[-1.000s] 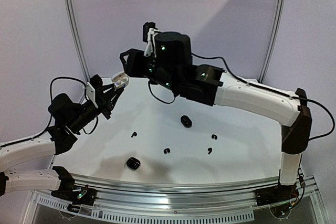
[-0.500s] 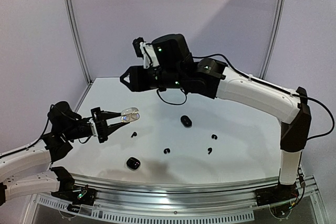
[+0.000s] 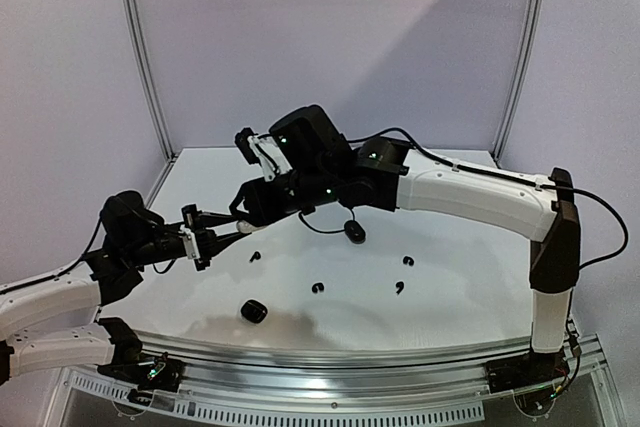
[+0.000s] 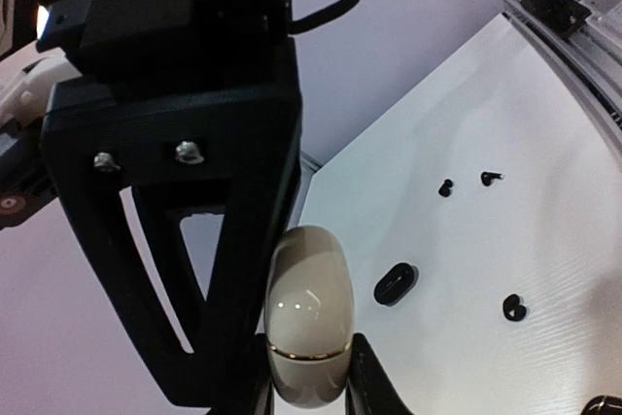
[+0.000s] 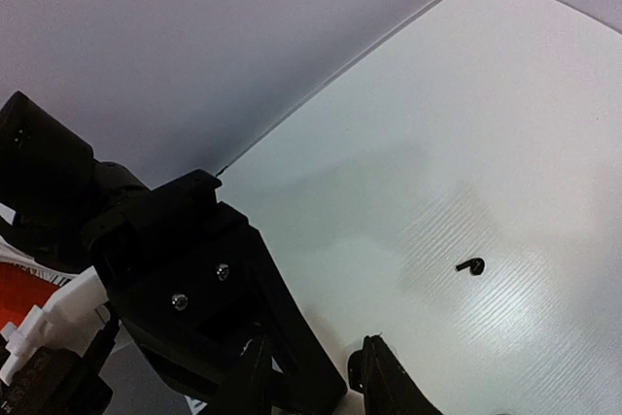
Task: Insert the wireless bluetooth earbuds into the charging case
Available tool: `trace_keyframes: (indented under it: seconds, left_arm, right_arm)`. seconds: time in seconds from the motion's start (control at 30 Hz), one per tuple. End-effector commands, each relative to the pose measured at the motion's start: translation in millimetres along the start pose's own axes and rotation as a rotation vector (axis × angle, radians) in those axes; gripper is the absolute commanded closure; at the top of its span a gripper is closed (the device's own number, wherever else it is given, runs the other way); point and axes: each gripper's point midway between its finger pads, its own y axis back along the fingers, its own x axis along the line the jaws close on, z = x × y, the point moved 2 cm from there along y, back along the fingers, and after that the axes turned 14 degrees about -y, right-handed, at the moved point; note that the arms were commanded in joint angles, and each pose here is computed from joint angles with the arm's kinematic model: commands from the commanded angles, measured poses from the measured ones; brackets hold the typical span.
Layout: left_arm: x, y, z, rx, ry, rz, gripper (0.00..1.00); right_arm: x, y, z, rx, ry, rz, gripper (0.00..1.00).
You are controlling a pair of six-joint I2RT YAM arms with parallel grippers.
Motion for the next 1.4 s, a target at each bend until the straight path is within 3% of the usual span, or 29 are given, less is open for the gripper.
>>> trace_keyframes:
  seconds: [0.0, 0.13, 0.23, 0.4, 0.57, 0.67, 0.8, 1.03, 1.27, 1.37]
  left_arm:
    - [15.9, -3.0, -0.4, 0.017, -0.003, 0.048, 1.00]
    - [15.4, -4.1, -2.2, 0.024, 0.026, 0.045, 1.00]
    - [17.9, -4.8, -1.7, 0.025, 0.137, 0.039, 1.00]
    - [31.5, -7.8, 11.6, -0.028, 0.551, -0.029, 1.00]
    - [48.3, -0.7, 46.8, -0.224, 1.008, -0.164, 1.00]
    - [58.8, 5.1, 64.5, -0.343, 1.156, -0.205, 1.00]
    - [64.8, 6.9, 71.2, -0.404, 1.252, -0.226, 1.00]
    - [74.6, 9.9, 77.0, -0.433, 1.216, -0.204, 1.00]
    - [75.7, 8.5, 74.7, -0.428, 1.226, -0.191, 1.00]
    - [75.9, 3.4, 58.4, -0.358, 1.323, -0.148, 1.00]
  right_arm:
    - [1.9, 17.4, -10.3, 0.040, 0.016, -0.007, 0.69]
    - [1.5, 22.5, -7.6, 0.029, 0.015, -0.019, 0.68]
    - [5.1, 37.1, 10.9, -0.032, 0.022, -0.009, 0.64]
    - [12.0, 83.3, 49.1, -0.180, 0.029, 0.064, 0.50]
    - [30.7, 120.3, 49.1, -0.246, 0.138, 0.190, 0.30]
    - [40.6, 126.4, 43.2, -0.229, 0.159, 0.257, 0.29]
    - [57.1, 121.7, 36.8, -0.189, 0.180, 0.364, 0.29]
    - [58.9, 101.3, 21.0, -0.108, 0.194, 0.380, 0.36]
    - [57.7, 92.8, 13.4, -0.065, 0.169, 0.387, 0.56]
    - [55.3, 89.4, 13.5, -0.070, 0.158, 0.377, 0.47]
